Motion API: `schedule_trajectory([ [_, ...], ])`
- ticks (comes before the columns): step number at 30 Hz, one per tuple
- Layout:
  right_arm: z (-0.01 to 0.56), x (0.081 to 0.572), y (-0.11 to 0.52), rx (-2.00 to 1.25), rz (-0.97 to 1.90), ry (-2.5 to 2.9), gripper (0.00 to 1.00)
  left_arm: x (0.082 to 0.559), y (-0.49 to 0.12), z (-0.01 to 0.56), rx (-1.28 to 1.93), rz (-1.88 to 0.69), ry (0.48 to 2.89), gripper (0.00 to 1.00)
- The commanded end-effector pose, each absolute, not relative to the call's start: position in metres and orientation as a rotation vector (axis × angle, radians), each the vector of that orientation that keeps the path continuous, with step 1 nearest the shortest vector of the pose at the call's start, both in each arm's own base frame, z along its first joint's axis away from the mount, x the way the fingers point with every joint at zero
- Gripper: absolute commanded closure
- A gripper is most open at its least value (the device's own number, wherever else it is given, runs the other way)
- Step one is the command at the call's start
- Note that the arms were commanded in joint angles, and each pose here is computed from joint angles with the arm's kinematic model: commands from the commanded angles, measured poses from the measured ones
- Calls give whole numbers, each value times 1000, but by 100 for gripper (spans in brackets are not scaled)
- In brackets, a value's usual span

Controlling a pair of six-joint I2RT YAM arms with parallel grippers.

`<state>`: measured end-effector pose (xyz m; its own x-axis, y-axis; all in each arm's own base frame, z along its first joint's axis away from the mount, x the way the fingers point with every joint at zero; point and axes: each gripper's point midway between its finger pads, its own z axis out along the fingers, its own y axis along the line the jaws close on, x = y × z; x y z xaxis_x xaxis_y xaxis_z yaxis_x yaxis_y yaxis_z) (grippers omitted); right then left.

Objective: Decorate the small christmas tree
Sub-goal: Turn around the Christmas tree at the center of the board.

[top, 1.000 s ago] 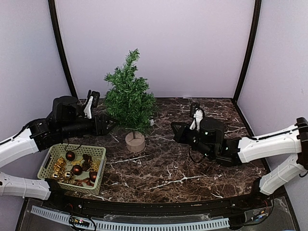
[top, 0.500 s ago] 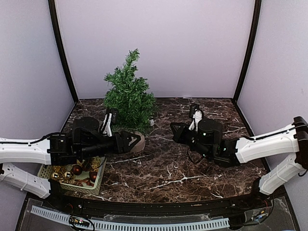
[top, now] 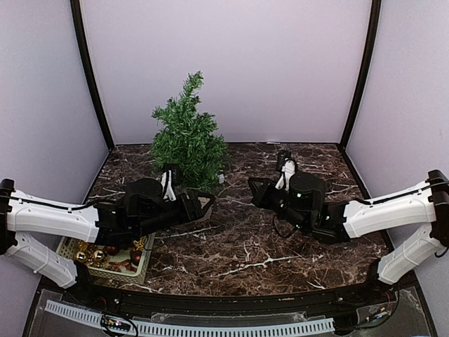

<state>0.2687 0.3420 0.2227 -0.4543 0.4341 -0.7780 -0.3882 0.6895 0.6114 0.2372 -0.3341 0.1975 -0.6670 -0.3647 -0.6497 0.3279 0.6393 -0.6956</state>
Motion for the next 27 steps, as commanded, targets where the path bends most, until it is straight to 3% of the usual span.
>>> schedule_trajectory([
  [1,242,268,348,58,1003,1758,99,251,-335,205,-90,-1082,1998,39],
  [9,242,269,350,54,1004,1761,99,258,-331,200,-103,-1065,1994,59],
  [21,237,269,356,41,1006,1776,99,267,-321,196,-126,-1019,1976,52],
  [23,236,269,356,40,1004,1778,99,269,-319,196,-127,-1006,1971,57],
  [27,235,269,356,38,998,1783,99,269,-317,193,-113,-988,1979,76],
])
